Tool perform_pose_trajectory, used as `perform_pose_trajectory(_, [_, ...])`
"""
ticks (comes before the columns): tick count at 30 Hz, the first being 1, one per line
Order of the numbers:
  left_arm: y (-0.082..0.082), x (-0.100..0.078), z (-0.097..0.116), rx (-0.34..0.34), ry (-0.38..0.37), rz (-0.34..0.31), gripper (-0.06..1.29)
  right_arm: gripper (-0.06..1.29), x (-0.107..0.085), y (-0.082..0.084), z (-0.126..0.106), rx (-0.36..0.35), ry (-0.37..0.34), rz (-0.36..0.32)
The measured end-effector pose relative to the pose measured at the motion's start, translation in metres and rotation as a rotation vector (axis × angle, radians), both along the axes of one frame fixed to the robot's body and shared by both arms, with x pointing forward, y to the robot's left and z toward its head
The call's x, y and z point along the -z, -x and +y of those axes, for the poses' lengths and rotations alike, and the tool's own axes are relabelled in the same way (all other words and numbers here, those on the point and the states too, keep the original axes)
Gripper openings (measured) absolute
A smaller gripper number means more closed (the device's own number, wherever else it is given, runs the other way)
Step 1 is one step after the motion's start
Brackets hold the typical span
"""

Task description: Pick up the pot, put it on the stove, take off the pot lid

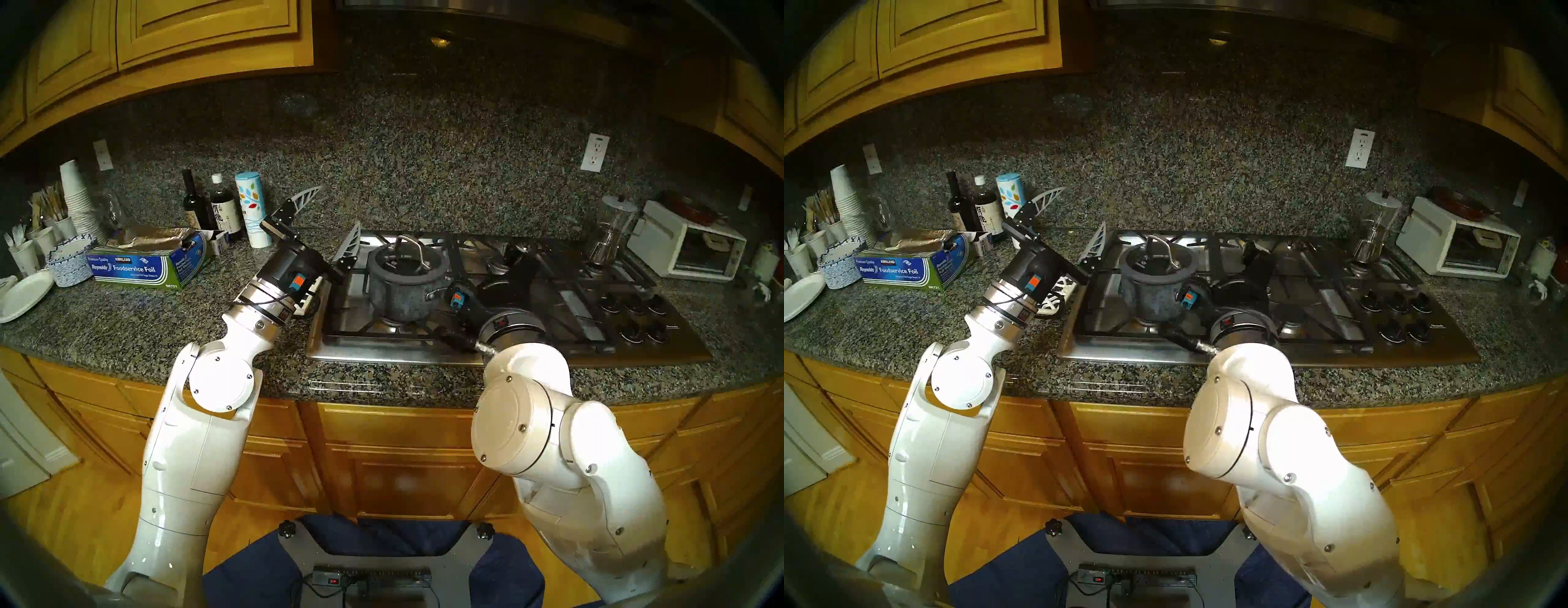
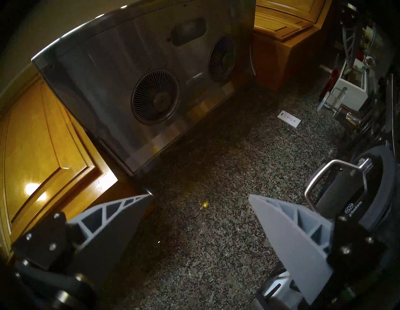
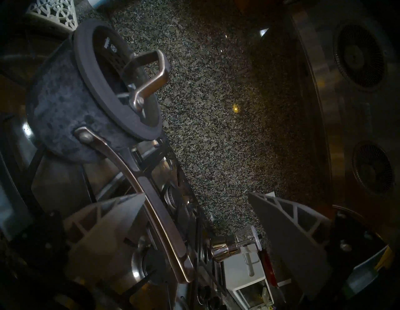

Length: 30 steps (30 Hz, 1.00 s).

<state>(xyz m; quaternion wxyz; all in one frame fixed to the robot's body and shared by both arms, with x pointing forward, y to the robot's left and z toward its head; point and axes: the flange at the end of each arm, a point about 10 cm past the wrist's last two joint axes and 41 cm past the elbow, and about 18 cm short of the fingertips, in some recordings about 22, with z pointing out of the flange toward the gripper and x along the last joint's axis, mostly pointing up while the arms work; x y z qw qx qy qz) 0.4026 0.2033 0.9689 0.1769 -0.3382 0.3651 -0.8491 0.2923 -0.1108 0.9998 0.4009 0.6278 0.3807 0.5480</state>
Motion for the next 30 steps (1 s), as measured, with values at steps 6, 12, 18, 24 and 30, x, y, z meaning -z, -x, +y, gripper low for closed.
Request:
perform_pose_trajectory(6, [-0.007, -0.007, 0.006, 0.016, -0.070, -0.025, 1.21, 1.24, 0.000, 0.000, 0.000, 0.003, 0.000, 0.000])
perform_pose_trajectory(12, [-0.013, -0.012, 0.010, 0.044, -0.153, -0.041, 1.21, 1.24, 0.000, 0.001, 0.000, 0.005, -0.001, -0.001])
perform_pose_trajectory(18, [-0.018, -0.019, 0.013, 0.079, -0.239, -0.063, 1.21, 1.24, 0.000, 0.001, 0.001, 0.007, -0.002, -0.001])
perform_pose_trajectory(24, [-0.021, -0.024, 0.014, 0.112, -0.301, -0.079, 1.21, 1.24, 0.000, 0.001, 0.001, 0.010, -0.002, -0.002])
perform_pose_trajectory(30, [-0.022, -0.029, 0.012, 0.158, -0.374, -0.097, 1.21, 1.24, 0.000, 0.001, 0.001, 0.012, -0.002, -0.003])
